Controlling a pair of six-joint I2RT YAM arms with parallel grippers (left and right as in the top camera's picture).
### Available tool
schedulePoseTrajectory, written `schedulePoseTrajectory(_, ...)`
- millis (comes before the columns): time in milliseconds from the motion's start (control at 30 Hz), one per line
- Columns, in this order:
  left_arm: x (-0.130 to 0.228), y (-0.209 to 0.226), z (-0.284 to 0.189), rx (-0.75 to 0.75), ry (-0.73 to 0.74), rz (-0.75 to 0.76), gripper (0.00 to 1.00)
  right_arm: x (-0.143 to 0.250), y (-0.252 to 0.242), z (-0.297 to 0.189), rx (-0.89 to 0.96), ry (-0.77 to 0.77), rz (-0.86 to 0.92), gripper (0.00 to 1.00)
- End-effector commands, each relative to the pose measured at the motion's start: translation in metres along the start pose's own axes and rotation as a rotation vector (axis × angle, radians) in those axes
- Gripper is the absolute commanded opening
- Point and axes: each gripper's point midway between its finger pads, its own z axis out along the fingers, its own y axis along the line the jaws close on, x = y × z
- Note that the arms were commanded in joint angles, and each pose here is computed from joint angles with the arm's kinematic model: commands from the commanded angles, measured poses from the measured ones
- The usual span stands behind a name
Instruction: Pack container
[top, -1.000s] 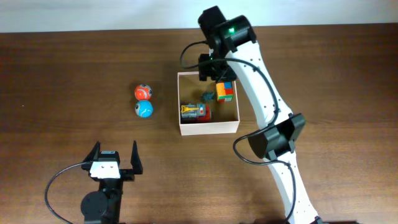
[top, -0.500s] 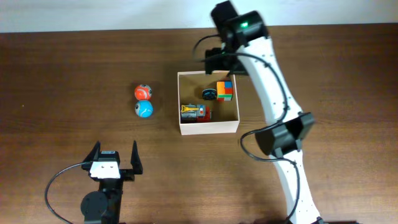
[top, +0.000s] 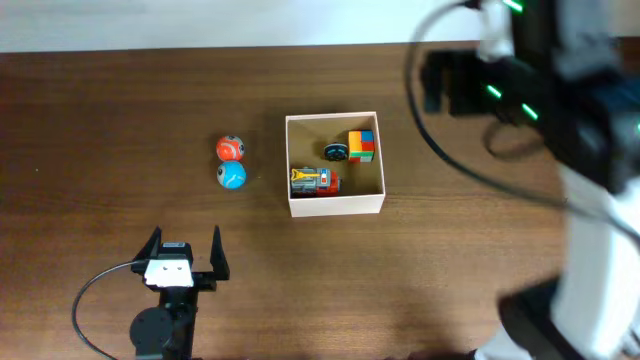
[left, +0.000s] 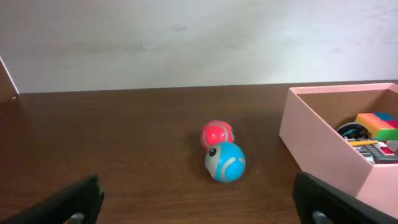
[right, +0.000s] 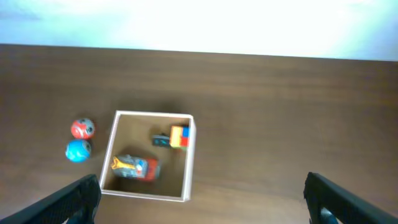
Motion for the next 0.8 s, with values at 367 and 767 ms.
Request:
schedulePoseTrajectory(367, 0.001, 0.002, 0.0, -0.01, 0.0, 0.014, 0.99, 0.164, -0.068, -0.023, 0.263, 0.217, 0.078, 0.99)
schedulePoseTrajectory(767, 0.001, 0.002, 0.0, -0.01, 0.0, 0.014, 0.99, 0.207, -0.096, -0.003, 0.228, 0.269, 0.11, 0.99)
